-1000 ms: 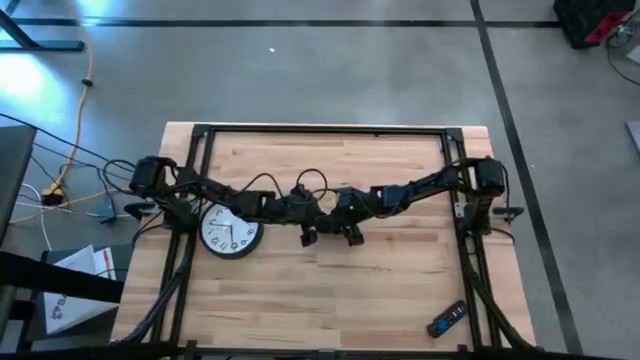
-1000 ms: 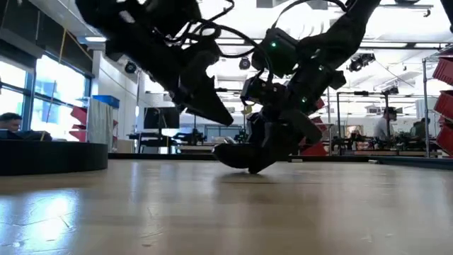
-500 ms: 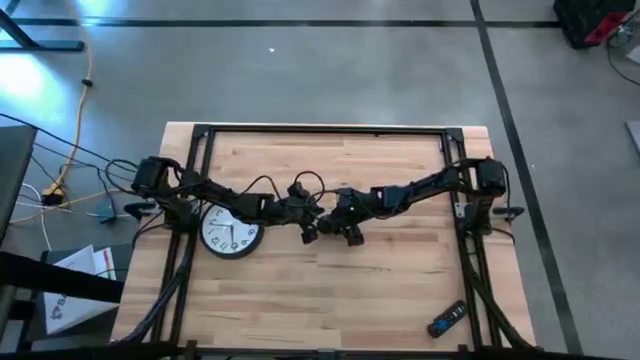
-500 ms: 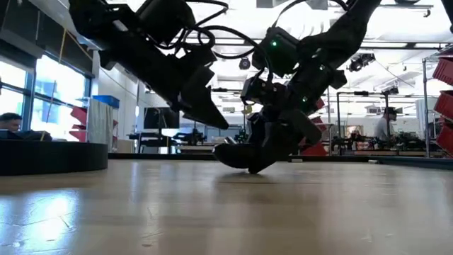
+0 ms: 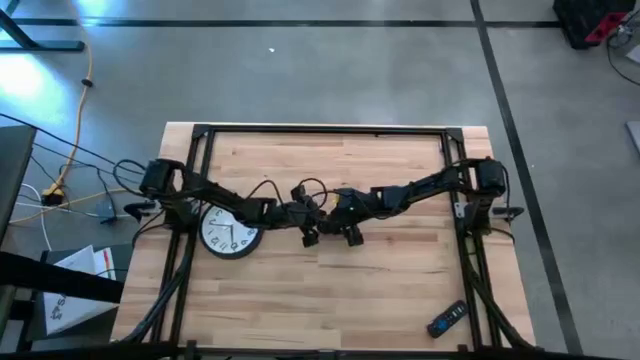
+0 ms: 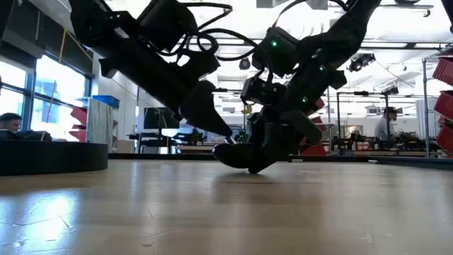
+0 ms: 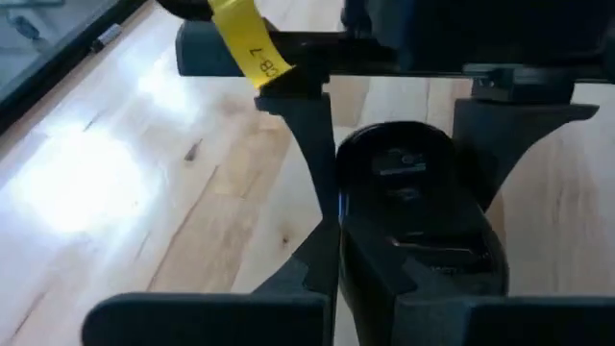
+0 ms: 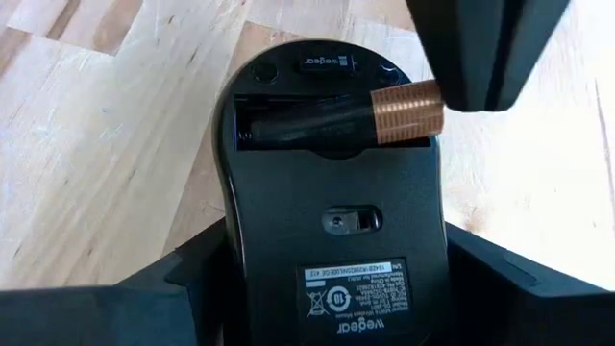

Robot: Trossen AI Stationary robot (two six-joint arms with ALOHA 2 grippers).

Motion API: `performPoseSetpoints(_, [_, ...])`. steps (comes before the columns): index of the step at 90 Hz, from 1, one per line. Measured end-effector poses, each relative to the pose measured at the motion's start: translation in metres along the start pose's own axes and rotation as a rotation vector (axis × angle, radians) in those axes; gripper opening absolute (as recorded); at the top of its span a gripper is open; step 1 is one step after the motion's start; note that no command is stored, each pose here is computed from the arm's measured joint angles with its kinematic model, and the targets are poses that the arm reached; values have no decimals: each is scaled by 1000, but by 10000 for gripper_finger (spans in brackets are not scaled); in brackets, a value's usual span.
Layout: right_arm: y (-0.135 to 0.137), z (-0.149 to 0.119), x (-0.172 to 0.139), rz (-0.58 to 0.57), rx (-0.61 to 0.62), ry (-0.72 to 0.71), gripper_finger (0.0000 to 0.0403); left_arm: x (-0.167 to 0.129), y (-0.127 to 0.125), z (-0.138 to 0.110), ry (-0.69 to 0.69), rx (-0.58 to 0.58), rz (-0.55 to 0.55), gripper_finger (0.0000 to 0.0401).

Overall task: Insert battery
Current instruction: Insert the black battery into the black computer mouse

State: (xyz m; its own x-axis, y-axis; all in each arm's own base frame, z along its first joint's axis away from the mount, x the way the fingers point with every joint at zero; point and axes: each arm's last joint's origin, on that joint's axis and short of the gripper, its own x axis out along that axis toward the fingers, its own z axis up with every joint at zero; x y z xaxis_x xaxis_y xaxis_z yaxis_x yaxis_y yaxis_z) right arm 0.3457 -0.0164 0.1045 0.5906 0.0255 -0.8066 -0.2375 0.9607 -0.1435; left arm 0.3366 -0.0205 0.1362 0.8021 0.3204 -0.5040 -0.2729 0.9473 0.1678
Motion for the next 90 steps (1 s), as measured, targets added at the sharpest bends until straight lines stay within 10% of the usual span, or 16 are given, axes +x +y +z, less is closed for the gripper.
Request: performPoseSetpoints(90, [0,1,0,2,7,-5,248,1,-4,-4,14,37,4,0])
